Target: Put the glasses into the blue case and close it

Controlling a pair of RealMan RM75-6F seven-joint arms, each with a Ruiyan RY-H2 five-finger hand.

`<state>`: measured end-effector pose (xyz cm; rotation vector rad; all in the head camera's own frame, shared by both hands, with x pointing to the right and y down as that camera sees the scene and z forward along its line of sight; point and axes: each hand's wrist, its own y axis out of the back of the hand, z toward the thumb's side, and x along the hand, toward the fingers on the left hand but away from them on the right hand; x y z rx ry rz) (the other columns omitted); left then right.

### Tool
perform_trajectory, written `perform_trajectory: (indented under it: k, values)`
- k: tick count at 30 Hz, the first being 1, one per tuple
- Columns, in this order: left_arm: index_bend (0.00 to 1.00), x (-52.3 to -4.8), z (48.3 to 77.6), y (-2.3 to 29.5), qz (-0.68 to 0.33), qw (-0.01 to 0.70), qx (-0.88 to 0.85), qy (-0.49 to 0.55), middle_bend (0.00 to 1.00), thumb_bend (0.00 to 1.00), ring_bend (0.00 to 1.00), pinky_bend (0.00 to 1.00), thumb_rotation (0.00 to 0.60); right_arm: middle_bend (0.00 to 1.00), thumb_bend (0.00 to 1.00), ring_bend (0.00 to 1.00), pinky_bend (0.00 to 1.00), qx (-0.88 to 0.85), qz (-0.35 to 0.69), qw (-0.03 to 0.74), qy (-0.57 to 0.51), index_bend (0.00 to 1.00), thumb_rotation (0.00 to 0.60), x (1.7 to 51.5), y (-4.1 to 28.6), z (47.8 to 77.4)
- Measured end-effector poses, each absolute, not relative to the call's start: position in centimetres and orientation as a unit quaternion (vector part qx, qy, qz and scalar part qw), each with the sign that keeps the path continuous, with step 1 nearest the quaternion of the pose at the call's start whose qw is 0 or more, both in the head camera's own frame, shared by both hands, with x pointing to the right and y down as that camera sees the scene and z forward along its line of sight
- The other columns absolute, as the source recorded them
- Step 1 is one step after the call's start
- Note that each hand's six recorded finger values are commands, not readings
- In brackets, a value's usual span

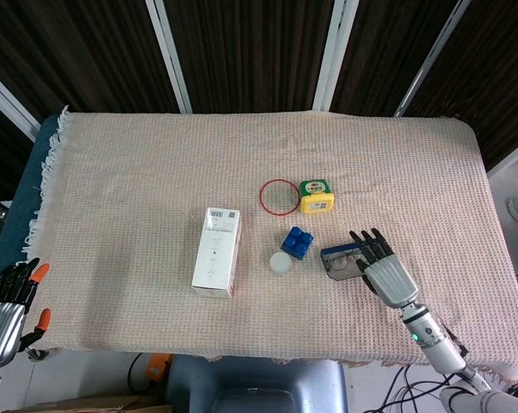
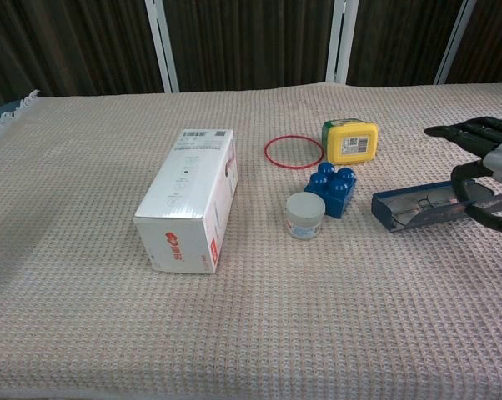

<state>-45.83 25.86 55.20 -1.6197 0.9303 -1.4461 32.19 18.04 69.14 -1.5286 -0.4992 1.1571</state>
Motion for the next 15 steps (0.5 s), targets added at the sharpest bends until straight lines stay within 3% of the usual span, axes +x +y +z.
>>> perform_trajectory:
  k: [15]
  values:
    - [0.0, -46.1, 55.2, 25.8, -0.569, 0.377, -0.633, 0.366, 0.0, 0.45, 0.0, 0.04, 0.6, 0.11, 0.64, 0.0, 0.0, -0.642, 0.546, 0.488, -0.227, 0.74, 0.6, 30.7, 13.2, 72.5]
